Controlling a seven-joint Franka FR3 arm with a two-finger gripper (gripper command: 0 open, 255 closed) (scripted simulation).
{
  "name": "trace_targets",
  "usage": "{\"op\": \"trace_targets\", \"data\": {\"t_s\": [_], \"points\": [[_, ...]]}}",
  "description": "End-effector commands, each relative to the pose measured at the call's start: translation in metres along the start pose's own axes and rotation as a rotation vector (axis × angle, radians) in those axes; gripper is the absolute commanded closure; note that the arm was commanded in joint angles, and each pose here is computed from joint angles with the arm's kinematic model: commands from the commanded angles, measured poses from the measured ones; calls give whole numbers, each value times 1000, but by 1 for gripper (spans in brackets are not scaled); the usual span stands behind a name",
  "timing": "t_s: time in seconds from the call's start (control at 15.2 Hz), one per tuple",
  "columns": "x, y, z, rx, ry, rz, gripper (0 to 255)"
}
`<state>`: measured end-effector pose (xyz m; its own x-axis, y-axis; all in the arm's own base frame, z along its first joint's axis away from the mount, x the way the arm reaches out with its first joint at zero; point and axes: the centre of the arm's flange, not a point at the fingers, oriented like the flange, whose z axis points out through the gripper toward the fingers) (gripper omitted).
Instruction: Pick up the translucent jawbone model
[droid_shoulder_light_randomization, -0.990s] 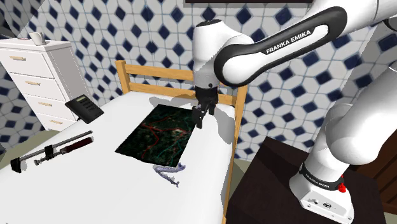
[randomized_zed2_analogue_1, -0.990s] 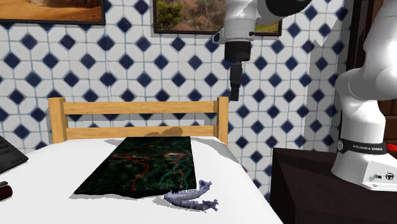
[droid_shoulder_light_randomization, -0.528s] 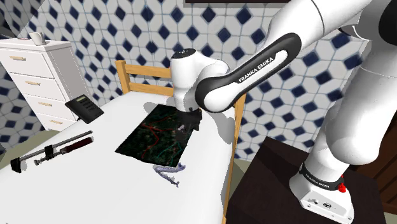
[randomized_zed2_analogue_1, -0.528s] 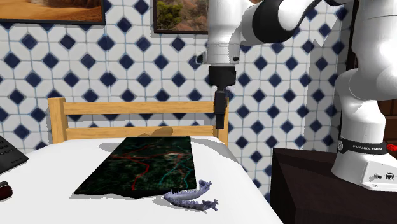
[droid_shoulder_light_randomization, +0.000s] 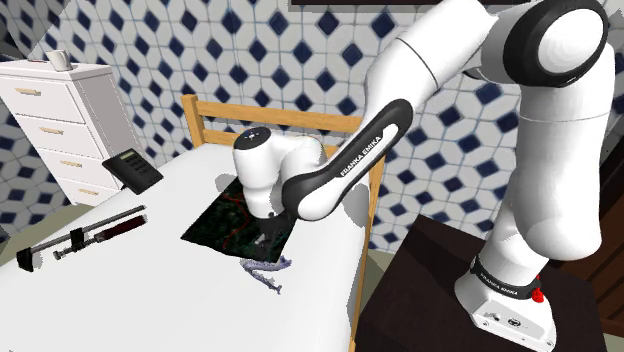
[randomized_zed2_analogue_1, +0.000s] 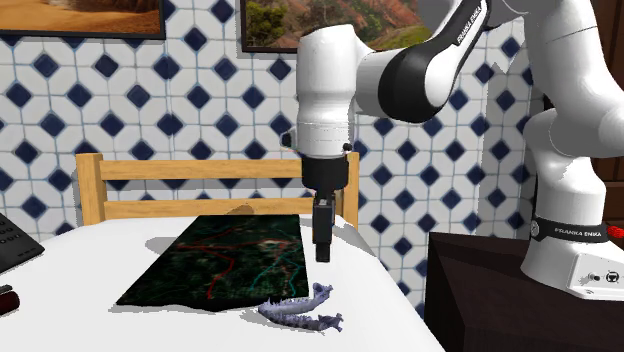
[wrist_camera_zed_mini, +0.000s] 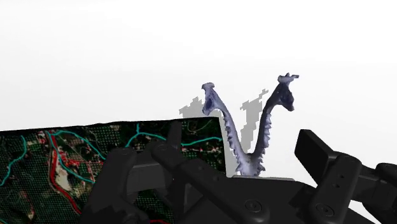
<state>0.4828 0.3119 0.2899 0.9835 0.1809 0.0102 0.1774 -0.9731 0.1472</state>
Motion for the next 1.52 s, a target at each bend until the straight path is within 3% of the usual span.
{"op": "trace_targets", "data": {"t_s": [0.0, 0.33, 0.92, 0.99, 1.45], "points": [[13, -18, 19, -10, -1, -14, 0], [35, -56, 62, -30, -5, -46, 0], [34, -62, 102, -30, -5, -46, 0], [34, -63, 100, -30, -5, -46, 255], [33, -63, 100, -30, -5, -46, 255]]}}
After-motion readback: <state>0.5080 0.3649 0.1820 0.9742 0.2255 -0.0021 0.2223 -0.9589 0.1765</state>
